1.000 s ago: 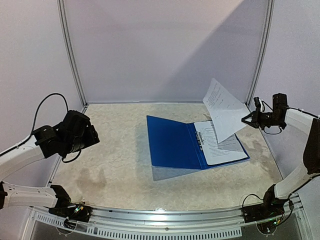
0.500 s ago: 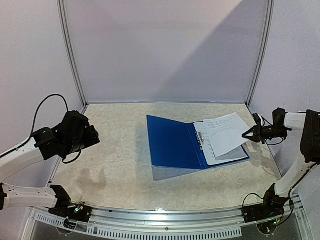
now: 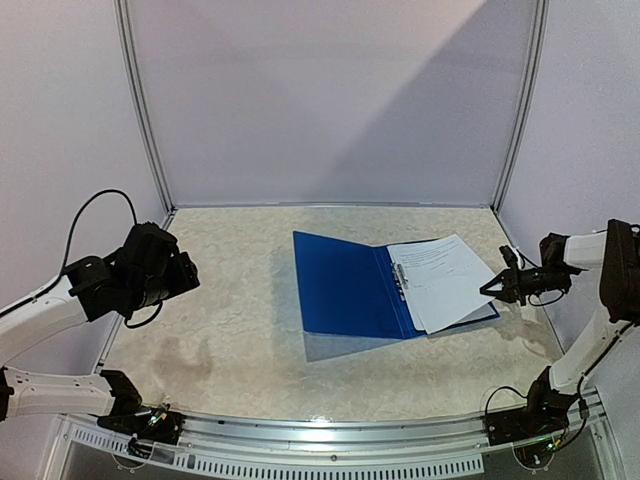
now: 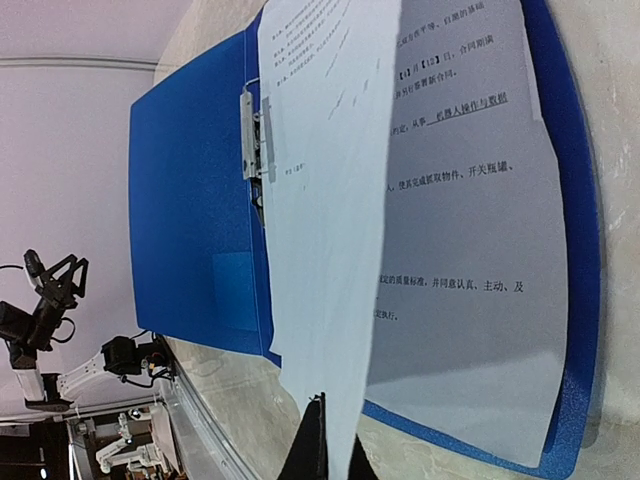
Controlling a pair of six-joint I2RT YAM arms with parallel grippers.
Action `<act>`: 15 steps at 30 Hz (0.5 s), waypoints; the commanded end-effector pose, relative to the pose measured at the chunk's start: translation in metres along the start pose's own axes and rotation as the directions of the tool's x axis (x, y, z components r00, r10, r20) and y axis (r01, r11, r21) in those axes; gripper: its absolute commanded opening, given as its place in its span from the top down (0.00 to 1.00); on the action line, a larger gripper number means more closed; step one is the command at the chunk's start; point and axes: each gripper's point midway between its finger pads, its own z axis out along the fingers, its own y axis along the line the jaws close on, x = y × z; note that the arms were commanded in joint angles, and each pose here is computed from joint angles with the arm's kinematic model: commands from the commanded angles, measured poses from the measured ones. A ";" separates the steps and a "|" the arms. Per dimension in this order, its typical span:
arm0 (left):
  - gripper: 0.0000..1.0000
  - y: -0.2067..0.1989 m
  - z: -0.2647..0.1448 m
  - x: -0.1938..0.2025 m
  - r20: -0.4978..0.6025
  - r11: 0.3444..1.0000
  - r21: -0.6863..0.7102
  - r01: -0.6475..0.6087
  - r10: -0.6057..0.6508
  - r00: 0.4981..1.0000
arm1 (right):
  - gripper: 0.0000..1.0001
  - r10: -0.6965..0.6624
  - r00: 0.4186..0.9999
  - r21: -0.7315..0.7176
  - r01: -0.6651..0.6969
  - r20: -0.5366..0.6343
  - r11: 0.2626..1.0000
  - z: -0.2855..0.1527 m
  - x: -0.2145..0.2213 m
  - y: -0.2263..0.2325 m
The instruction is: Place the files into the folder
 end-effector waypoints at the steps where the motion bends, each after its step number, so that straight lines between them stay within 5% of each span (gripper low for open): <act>1: 0.26 0.003 0.004 0.006 -0.010 1.000 -0.005 -0.004 0.004 1.000 | 1.00 0.023 1.000 -0.027 -0.023 -0.005 0.999 0.006 0.005 -0.004; 15: 0.26 0.005 0.002 0.003 -0.007 1.000 -0.014 -0.023 0.023 1.000 | 1.00 0.119 0.993 -0.043 -0.118 0.023 0.992 0.013 0.003 -0.012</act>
